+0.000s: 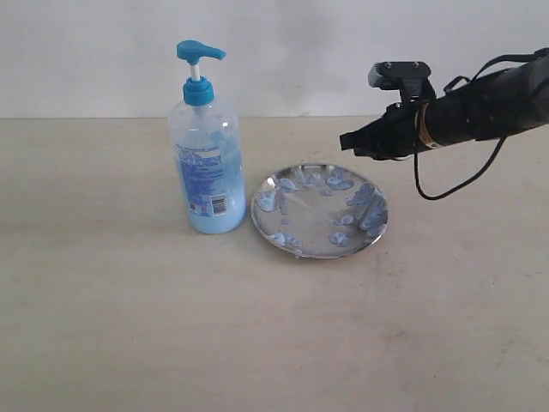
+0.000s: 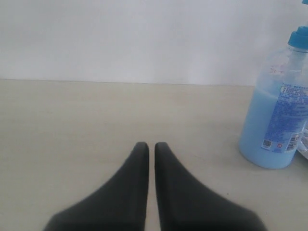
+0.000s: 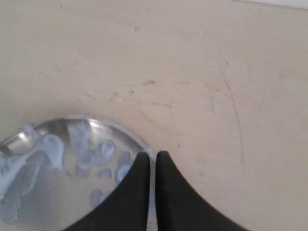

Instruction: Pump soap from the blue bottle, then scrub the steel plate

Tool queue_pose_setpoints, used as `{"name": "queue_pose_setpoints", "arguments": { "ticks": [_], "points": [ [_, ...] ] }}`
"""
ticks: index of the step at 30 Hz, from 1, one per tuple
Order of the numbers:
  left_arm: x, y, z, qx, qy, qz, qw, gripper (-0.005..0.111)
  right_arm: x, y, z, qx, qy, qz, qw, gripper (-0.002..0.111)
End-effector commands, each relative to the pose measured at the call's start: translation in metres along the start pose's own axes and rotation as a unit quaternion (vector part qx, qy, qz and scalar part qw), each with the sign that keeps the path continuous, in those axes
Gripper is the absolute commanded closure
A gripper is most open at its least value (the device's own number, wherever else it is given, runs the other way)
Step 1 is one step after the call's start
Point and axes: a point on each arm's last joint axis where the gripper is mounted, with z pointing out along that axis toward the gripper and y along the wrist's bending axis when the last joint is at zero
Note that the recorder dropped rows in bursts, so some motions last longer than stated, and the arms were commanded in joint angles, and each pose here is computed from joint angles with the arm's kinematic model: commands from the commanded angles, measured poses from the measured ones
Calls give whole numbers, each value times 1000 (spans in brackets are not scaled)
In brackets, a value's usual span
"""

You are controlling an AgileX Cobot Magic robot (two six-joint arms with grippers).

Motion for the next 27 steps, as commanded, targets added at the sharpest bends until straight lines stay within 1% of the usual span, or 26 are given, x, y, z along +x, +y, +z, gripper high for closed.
{"name": "queue_pose_setpoints", "arguments": {
  "ticks": [1,2,3,4,5,6,7,8,9,10,12,13,15,16,17,20,23,24,25,27],
  "points": [
    [0,0,0,2,-4,-4,1000,103,-6,20,22,-37,-4,-19,999,108],
    [0,0,0,2,-4,-4,1000,103,-5,26,28,-43,-2,-24,999,108],
    [0,0,0,2,-4,-4,1000,103,3,41,41,-60,11,-36,997,108],
    [0,0,0,2,-4,-4,1000,103,5,48,44,-69,16,-42,997,108],
    [0,0,0,2,-4,-4,1000,103,13,68,47,-127,37,-31,991,108],
    [0,0,0,2,-4,-4,1000,103,16,75,44,-165,49,-19,985,108],
    [0,0,0,2,-4,-4,1000,103,19,92,29,-259,81,26,962,108],
    [0,0,0,2,-4,-4,1000,103,23,96,22,-285,98,50,952,108],
    [0,0,0,2,-4,-4,1000,103,30,96,9,-292,119,86,945,108],
    [0,0,0,2,-4,-4,1000,103,34,94,5,-282,121,91,947,108],
    [0,0,0,2,-4,-4,1000,103,55,67,-12,-197,123,115,966,108],
    [0,0,0,2,-4,-4,1000,103,62,47,-19,-140,116,125,975,108],
    [0,0,0,2,-4,-4,1000,103,60,16,-28,-26,86,124,988,108],
    [0,0,0,2,-4,-4,1000,103,50,9,-28,4,67,111,992,108],
    [0,0,0,2,-4,-4,1000,103,40,9,-26,7,52,93,994,108],
    [0,0,0,2,-4,-4,1000,103,16,28,-7,-14,27,43,999,108],
    [0,0,0,2,-4,-4,1000,103,-3,49,19,-34,5,13,999,108],
    [0,0,0,2,-4,-4,1000,103,-5,67,34,-70,9,5,997,108],
    [0,0,0,2,-4,-4,1000,103,2,86,42,-121,28,1,992,108],
    [0,0,0,2,-4,-4,1000,103,19,104,36,-171,63,7,983,108]
  ]
}}
